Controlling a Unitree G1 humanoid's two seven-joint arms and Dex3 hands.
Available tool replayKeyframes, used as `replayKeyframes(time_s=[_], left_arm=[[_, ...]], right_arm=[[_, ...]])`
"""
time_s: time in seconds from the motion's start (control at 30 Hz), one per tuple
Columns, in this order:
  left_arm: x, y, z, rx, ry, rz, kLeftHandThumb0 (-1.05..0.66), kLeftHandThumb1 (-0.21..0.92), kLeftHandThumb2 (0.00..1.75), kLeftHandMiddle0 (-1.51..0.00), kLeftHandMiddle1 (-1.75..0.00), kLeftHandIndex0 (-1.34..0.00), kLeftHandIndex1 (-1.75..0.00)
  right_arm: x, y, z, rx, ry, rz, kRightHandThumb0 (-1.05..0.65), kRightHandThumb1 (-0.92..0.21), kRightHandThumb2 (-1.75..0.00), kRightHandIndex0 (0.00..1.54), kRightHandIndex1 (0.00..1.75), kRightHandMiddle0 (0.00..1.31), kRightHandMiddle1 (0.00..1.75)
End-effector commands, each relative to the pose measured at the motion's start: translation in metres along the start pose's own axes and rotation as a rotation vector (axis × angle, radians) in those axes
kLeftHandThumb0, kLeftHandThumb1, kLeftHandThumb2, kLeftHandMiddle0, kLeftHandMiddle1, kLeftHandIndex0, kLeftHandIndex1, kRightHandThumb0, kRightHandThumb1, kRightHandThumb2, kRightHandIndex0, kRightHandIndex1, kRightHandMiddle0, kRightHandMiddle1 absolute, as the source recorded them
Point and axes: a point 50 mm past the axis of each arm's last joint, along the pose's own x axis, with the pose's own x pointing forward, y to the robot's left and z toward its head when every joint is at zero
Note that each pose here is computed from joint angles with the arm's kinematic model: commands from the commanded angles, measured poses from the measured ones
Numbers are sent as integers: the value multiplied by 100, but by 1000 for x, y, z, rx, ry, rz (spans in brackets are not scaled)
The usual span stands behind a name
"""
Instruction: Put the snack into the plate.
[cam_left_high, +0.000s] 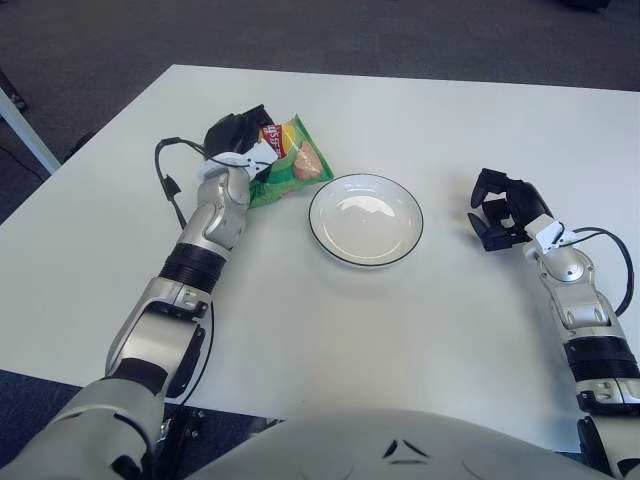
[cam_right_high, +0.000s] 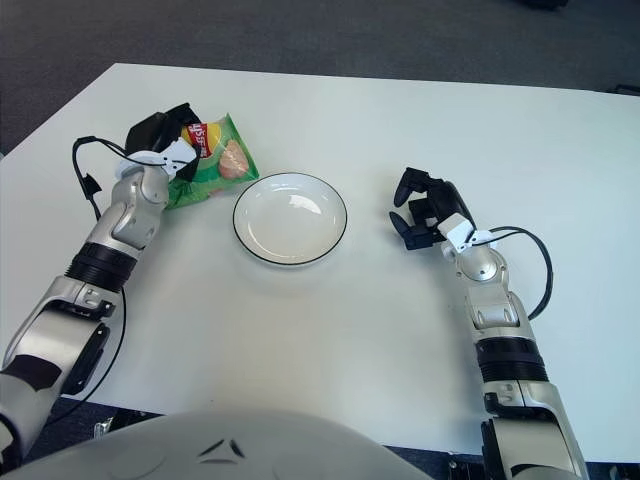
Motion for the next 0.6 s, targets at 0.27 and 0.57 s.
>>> replayKeyframes(time_s=[0.27, 0.57], left_arm=[[0, 38, 20, 11, -105, 172, 56, 11, 157, -78, -175, -111, -175], [-2, 49, 36, 22, -137, 258, 56, 9, 159, -79, -175, -111, -175]], right_arm=[[-27, 28, -48, -7, 246, 141, -50, -29, -135, 131, 175, 64, 175], [-26, 29, -48, 9, 249, 138, -50, -29, -135, 130, 175, 64, 175]])
